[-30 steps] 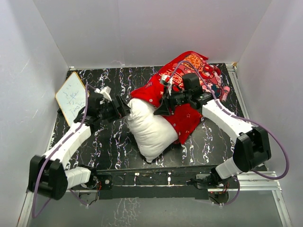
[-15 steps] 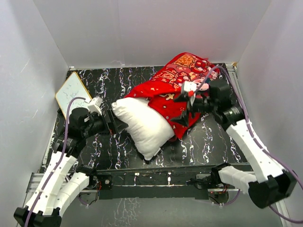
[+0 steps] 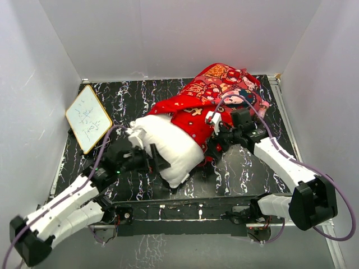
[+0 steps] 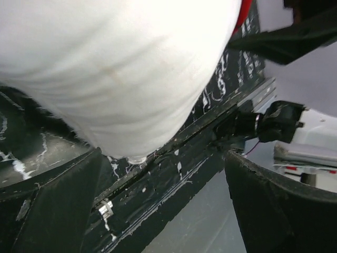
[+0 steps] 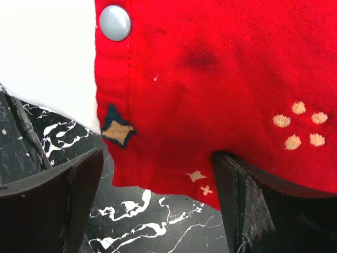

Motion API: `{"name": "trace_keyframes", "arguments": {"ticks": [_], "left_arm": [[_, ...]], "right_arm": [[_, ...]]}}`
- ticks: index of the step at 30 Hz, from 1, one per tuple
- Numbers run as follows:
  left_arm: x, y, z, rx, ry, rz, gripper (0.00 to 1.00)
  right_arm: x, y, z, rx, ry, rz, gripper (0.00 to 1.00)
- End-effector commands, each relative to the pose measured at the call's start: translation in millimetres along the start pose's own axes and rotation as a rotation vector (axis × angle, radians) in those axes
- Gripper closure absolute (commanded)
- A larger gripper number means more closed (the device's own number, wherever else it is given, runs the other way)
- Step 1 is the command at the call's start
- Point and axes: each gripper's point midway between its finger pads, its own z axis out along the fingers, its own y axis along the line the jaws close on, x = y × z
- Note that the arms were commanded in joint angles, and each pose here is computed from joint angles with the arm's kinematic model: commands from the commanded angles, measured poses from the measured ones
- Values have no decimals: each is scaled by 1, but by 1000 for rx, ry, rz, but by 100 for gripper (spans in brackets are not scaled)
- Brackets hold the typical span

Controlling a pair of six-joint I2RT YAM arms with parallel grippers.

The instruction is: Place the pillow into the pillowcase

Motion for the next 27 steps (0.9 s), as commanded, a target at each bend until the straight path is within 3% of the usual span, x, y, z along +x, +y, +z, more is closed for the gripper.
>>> {"name": "trace_keyframes", "arguments": {"ticks": [1, 8, 11, 14, 15, 17, 22, 27], "left_arm": [[5, -7, 38, -77, -44, 61, 3], [0, 9, 80, -205, -42, 165, 3], [-4, 5, 94, -204, -41, 173, 6], [-9, -1, 99, -185, -54, 173, 27], [-13, -2, 99, -187, -69, 174, 40], [-22, -5, 95, -195, -107, 175, 67], [-50, -23, 86, -133, -174, 163, 93], [-79, -48, 90, 1, -188, 107, 99]], "right_arm": [[-33, -14, 1, 53, -68, -42, 14], [-19, -15, 9, 72, -46, -26, 14], [-20, -16, 11, 70, -38, -23, 25], [-28, -11, 8, 38, -50, -39, 59], [-32, -6, 5, 15, -55, -53, 71], [-43, 8, -4, -45, -79, -99, 82], [-65, 54, -29, -236, -170, -232, 92], [-92, 96, -38, -437, -207, -342, 92]]}}
